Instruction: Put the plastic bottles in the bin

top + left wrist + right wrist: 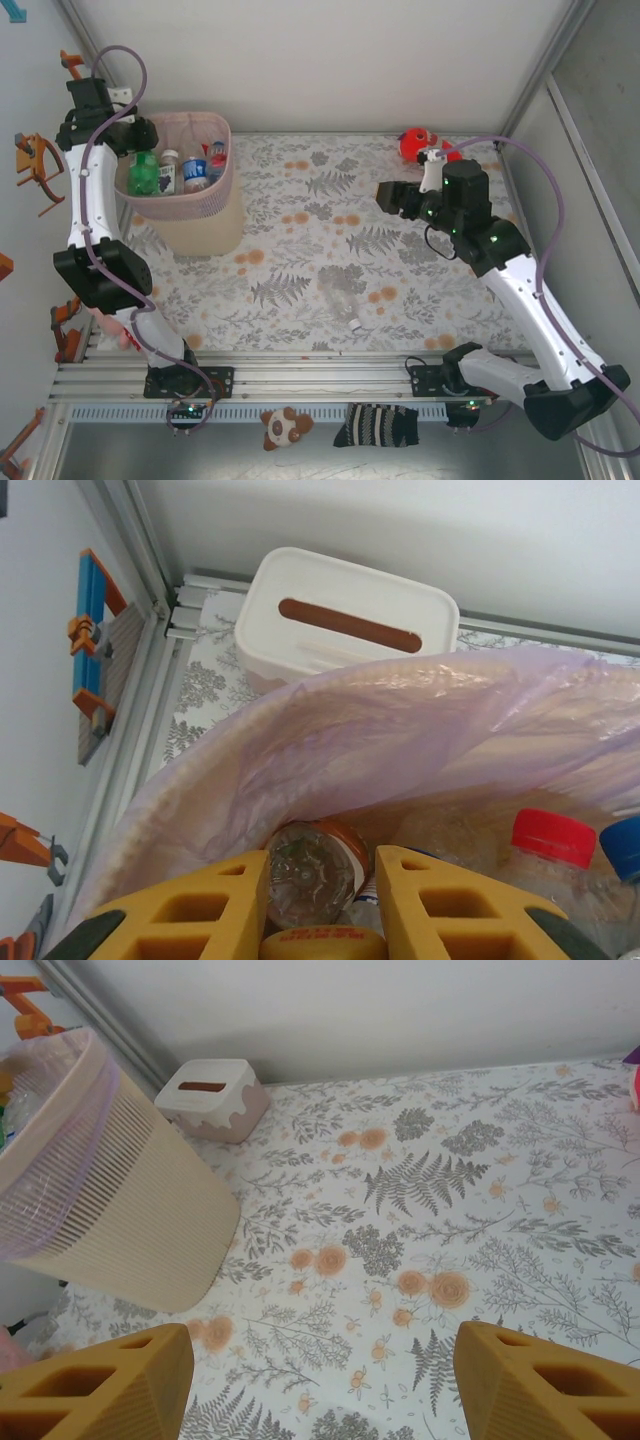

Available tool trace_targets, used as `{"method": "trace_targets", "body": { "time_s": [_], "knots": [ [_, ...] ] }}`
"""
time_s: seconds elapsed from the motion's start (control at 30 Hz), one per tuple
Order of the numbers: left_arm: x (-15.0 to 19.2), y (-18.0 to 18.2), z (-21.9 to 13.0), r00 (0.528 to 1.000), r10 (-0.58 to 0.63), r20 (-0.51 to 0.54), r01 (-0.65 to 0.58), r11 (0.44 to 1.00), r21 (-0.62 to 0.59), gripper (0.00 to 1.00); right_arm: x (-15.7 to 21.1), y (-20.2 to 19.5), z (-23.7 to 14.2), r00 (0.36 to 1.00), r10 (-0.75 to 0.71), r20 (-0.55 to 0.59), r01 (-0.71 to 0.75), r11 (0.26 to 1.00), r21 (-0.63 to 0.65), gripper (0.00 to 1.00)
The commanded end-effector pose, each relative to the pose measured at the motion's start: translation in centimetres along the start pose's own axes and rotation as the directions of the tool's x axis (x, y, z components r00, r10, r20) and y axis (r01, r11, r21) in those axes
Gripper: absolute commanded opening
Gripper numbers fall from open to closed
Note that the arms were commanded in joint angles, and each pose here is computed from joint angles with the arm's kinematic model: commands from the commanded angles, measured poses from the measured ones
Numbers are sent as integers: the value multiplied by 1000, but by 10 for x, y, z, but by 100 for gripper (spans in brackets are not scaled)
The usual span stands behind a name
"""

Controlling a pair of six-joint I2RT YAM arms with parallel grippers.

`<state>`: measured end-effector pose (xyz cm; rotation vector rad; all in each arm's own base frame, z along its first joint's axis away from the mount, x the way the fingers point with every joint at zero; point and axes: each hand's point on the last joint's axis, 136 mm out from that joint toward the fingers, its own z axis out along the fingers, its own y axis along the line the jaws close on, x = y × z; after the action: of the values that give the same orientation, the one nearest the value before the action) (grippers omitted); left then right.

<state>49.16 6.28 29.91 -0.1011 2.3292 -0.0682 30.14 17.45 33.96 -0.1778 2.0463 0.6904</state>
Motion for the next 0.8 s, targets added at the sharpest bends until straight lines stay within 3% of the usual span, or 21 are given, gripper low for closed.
{"method": "trace_targets", "body": {
  "time_s": [0.0, 0.27, 0.43, 0.63, 0.77],
  "knots": [
    [28, 5, 6, 994, -34, -102, 35, 999, 3, 23, -8, 0, -12, 999, -27, 44, 27, 1000, 11, 68],
    [-4, -4, -38, 998, -49, 37, 49, 999, 23, 54, -8, 0, -22, 998, -40, 57, 38, 999, 22, 69],
    [-15, -11, -69, 994, -44, 100, 40, 998, 38, 67, -9, 1, -24, 997, -39, 62, 38, 999, 18, 69],
    [-8, -20, -95, 995, -35, 98, 29, 998, 62, 69, -7, 1, -22, 998, -41, 54, 40, 999, 15, 69],
    [10, -34, -104, 998, -30, 50, 24, 992, 125, 51, -6, 0, -20, 998, -41, 50, 40, 999, 13, 69]
  ]
}}
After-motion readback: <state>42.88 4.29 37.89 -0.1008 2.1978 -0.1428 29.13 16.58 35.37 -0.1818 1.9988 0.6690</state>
